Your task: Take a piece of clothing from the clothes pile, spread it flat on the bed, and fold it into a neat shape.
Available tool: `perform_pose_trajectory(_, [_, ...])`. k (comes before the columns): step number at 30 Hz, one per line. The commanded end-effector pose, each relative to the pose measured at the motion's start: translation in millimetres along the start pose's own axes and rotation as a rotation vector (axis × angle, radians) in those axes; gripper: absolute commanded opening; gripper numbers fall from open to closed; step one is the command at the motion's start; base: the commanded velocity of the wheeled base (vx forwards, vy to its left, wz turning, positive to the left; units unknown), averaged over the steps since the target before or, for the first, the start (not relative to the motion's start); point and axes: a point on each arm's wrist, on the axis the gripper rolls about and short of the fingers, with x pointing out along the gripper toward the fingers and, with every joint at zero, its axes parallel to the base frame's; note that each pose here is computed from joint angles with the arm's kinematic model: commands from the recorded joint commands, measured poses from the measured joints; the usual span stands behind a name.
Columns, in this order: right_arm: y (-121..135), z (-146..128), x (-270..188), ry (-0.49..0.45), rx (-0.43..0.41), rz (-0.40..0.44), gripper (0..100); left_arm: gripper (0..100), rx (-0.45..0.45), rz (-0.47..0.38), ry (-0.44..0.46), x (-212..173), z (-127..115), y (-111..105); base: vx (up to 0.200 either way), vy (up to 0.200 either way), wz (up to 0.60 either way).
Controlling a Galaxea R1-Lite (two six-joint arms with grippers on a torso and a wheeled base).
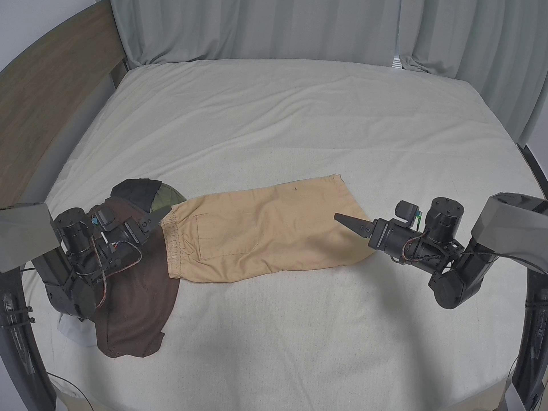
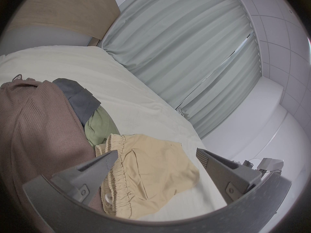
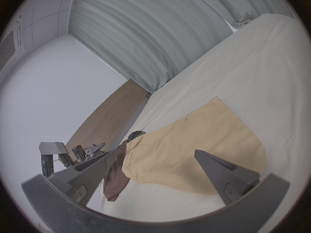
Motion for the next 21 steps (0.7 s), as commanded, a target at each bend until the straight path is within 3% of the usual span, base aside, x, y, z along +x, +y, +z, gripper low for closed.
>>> perform_pose_trajectory(1, [0, -2, -5, 0.013, 0.010, -0.013, 100, 100, 0.011, -0.020, -0.001, -7, 5, -10, 0.000, 0.000, 0.00])
perform_pose_trajectory(7, [-4, -8, -6, 0.032, 0.024, -0.028, 100, 100, 0.047, -0.044, 0.031, -3, -6, -23, 0.000, 0.000, 0.00])
perform_pose_trajectory(21, [-18, -31, -3, 0.107, 0.070, -0.071, 100, 100, 0.255, 0.025, 0.031, -5, -15, -17, 0.000, 0.000, 0.00])
